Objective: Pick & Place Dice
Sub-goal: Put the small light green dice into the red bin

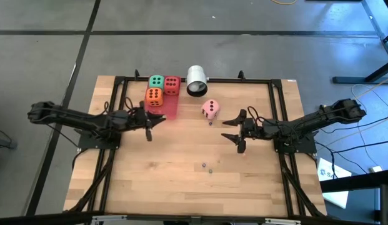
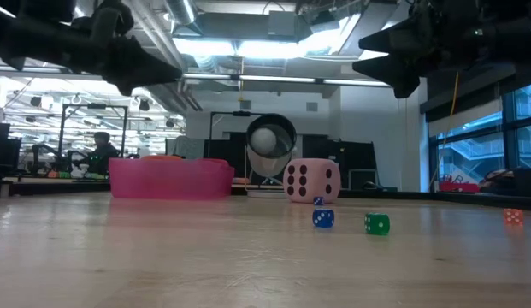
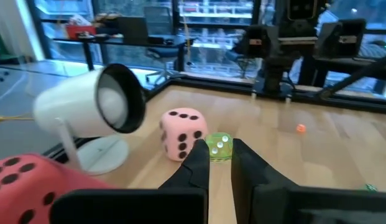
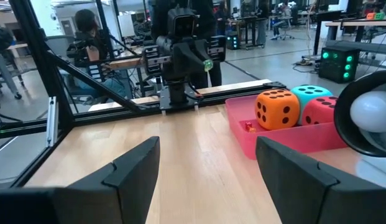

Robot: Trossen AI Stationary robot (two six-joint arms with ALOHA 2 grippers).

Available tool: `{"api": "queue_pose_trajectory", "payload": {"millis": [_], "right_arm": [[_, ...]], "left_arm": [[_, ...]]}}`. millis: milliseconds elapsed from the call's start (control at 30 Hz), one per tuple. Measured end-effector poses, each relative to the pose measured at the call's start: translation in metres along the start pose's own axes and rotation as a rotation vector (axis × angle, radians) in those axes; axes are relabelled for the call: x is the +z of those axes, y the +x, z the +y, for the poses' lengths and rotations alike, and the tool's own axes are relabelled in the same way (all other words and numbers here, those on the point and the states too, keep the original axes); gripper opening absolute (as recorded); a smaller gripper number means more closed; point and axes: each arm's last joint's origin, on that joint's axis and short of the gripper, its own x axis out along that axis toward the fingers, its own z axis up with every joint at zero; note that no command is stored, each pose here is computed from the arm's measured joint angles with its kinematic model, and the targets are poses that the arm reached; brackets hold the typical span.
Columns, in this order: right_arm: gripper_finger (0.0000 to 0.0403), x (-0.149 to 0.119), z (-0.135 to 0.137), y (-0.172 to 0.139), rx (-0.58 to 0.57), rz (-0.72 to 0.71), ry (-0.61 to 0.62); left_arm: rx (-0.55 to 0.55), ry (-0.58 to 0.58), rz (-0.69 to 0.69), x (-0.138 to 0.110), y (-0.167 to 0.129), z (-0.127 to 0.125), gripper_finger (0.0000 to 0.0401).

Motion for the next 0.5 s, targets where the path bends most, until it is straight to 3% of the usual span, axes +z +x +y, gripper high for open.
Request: {"api": "queue_pose_trajectory", "payload": {"millis": [500], "right_arm": [[0.0265, 0.001, -0.007, 0.002, -0.035, -0.002, -0.059]], "left_arm": [[0.159, -0.045, 0.059, -0.003, -0.008, 0.025, 0.0013]]}}
